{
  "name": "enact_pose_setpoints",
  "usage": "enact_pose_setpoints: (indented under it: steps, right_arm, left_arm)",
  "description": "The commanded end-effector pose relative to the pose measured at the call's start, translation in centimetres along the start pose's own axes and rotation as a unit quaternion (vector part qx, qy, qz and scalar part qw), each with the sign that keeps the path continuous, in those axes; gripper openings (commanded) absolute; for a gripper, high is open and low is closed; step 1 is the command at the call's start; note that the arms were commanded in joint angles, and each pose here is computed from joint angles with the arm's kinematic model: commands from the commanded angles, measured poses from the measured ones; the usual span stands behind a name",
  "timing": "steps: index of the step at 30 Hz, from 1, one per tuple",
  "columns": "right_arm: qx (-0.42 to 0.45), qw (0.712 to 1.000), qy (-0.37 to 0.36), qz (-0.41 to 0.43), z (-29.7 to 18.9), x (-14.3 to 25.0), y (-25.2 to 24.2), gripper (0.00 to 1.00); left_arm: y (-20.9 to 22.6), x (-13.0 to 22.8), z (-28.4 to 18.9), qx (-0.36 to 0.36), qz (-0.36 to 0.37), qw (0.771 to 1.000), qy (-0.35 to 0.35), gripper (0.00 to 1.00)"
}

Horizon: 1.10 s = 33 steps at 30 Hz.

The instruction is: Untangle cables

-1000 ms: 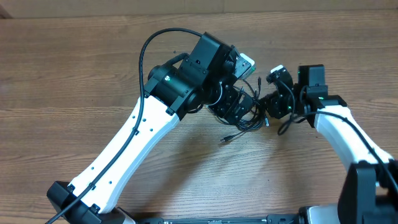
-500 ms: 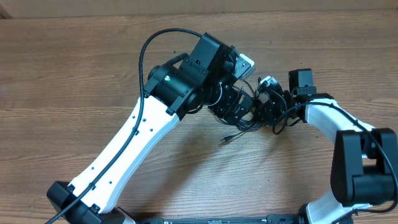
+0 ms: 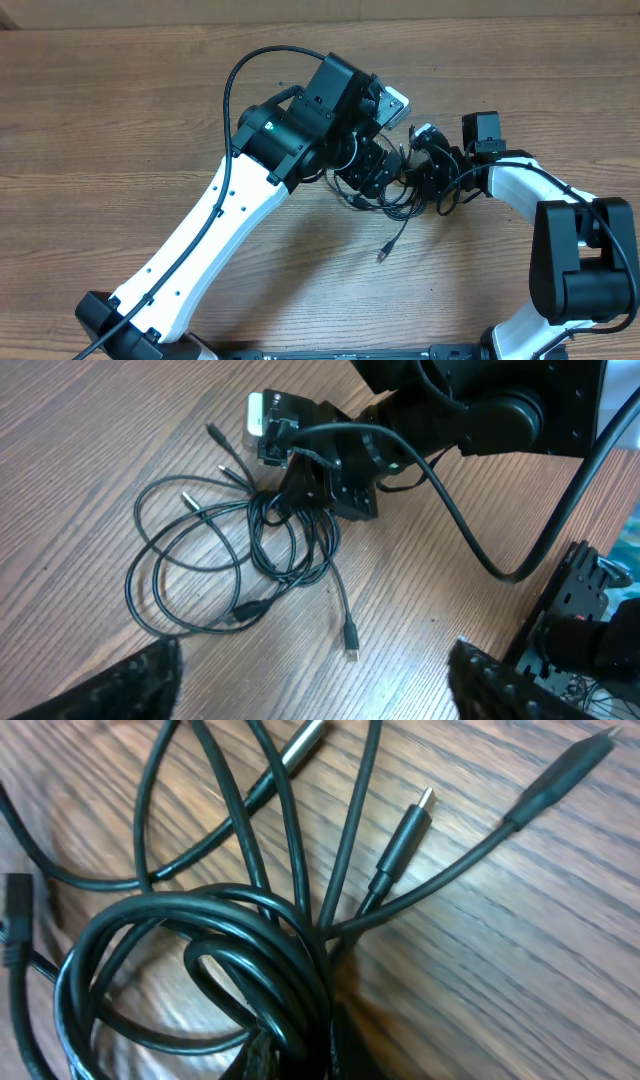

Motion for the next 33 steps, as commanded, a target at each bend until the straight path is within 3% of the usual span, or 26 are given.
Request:
enact_pose_setpoints:
  steps: [1, 4, 11, 15, 18, 27, 33]
  right_arm:
    - [-0.023, 0.998, -0.05, 0.038, -0.6, -2.6, -0.1, 0.04]
    - [-0.039, 0.991, -0.076, 0.099, -1.3, -4.5, -0.4, 0.04]
    - [-0.138, 0.96, -0.169, 0.176, -4.2, -10.4, 0.4, 0.04]
    - [-0.209, 0.937, -0.213, 0.182, -6.3, -13.1, 1.6, 0.04]
    - [-0.25, 0.924, -0.237, 0.168, -7.5, -14.2, 2.4, 0.04]
    - [-0.28, 0.911, -0.277, 0.126, -8.9, -15.6, 3.0, 0.04]
    - [-0.264, 0.913, -0.3, 0.089, -9.6, -16.5, 2.6, 0.04]
  left_arm:
    - [-0.4, -0.2, -0.2, 0.007, 0.0, 1.0, 0.0, 0.73]
    - [-0.5, 0.0, -0.2, 0.013, -0.002, 1.0, 0.006, 0.59]
    - [-1.5, 0.3, -0.3, 0.045, -0.004, 0.999, 0.014, 0.51]
    - [-1.5, 0.3, -0.3, 0.046, -0.006, 0.999, 0.014, 0.51]
    - [-1.5, 0.3, -0.3, 0.045, -0.015, 0.999, 0.015, 0.63]
    - [-1.4, 0.3, 0.0, 0.041, -0.065, 0.997, 0.018, 0.59]
    - [0.9, 0.4, 3.0, -0.012, -0.139, 0.989, 0.039, 0.55]
Point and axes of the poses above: each gripper's point midway between its finger pads, its own z axis out along the fingers, its own y axis along the line the jaws close on, x = y × z, the point moved 2 cm from there along -z, back along the fingers, and after that the axes turned 14 degrees about -z, right-handed, at the moved point
